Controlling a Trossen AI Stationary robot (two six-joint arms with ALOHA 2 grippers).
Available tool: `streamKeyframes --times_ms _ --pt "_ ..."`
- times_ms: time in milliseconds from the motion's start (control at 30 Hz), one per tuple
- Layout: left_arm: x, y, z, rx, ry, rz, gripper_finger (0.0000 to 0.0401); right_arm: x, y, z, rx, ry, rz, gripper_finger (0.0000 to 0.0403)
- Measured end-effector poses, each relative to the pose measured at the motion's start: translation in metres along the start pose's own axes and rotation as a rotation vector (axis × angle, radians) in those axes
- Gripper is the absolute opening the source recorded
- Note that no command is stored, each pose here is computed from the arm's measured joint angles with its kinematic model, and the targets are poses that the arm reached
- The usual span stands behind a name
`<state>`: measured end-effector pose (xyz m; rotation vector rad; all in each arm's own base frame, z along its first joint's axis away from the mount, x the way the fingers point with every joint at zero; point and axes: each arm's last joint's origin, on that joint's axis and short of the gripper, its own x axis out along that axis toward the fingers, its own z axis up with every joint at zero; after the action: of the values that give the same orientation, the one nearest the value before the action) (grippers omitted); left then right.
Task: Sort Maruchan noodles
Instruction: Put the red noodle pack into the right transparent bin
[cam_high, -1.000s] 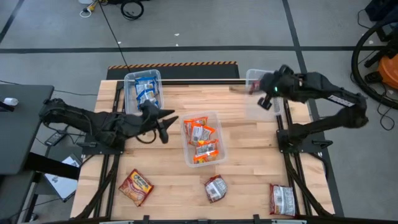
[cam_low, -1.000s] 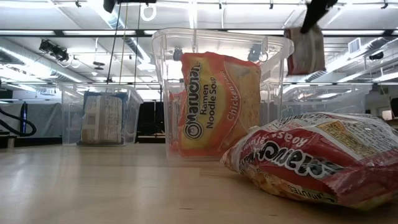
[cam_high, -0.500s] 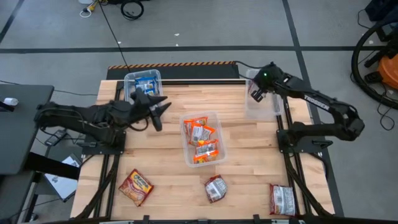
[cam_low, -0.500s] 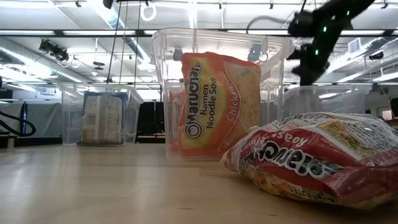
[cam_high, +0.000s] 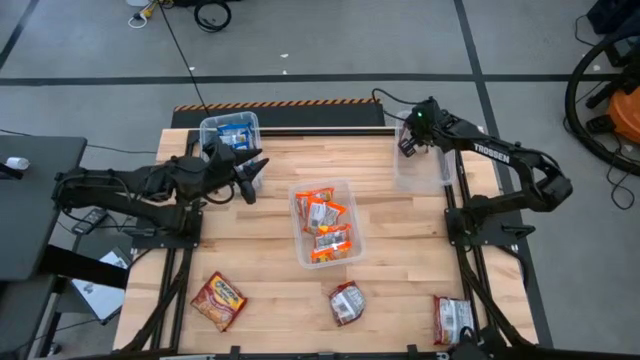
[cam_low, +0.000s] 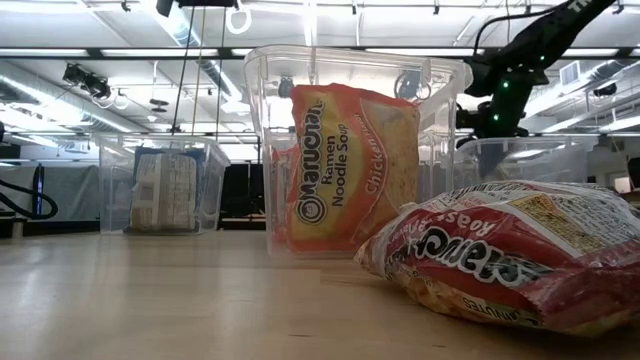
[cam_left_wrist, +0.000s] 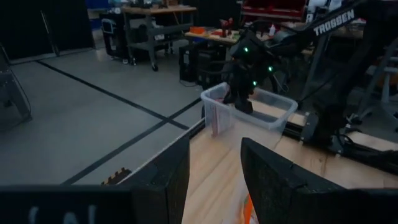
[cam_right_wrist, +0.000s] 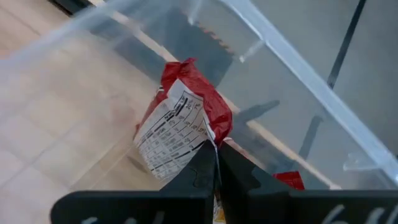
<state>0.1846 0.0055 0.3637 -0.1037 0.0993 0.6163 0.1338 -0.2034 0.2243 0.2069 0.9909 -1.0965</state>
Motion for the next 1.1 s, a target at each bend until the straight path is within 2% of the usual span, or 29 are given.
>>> streamKeyframes --times_ms 133,267,500,767,900,1000,1067,1100 --pt "0.0 0.0 -0.001 -0.001 0.009 0.001 0.0149 0.003 -0.003 0.0 0.056 0.007 -0.016 0.0035" --pt "0.0 0.0 -0.001 -0.002 0.009 0.002 0.0149 0.003 -0.007 0.0 0.099 0.002 -0.024 0.0072" --pt "0.0 0.0 -0.001 -0.009 0.008 -0.001 0.0149 0.0 -0.007 0.0 0.105 -0.01 -0.018 0.0129" --pt "0.0 -0.001 -0.001 -0.031 0.016 -0.041 0.0149 -0.032 -0.009 0.002 0.153 -0.118 -0.046 0.0161" --pt "0.0 -0.002 0.0 -0.038 0.01 -0.051 0.0149 -0.058 -0.006 0.002 0.121 -0.178 -0.026 0.0166" --pt "0.0 -0.002 0.002 -0.052 -0.008 -0.06 0.0149 -0.087 -0.002 0.009 0.11 -0.241 0.048 0.0167" --pt "0.0 -0.003 0.003 -0.058 -0.012 -0.08 0.0149 -0.11 0.005 0.013 0.128 -0.299 0.187 0.0167" --pt "-0.001 -0.004 0.003 -0.061 -0.013 -0.097 0.0149 -0.121 0.011 0.015 0.141 -0.326 0.298 0.0167"
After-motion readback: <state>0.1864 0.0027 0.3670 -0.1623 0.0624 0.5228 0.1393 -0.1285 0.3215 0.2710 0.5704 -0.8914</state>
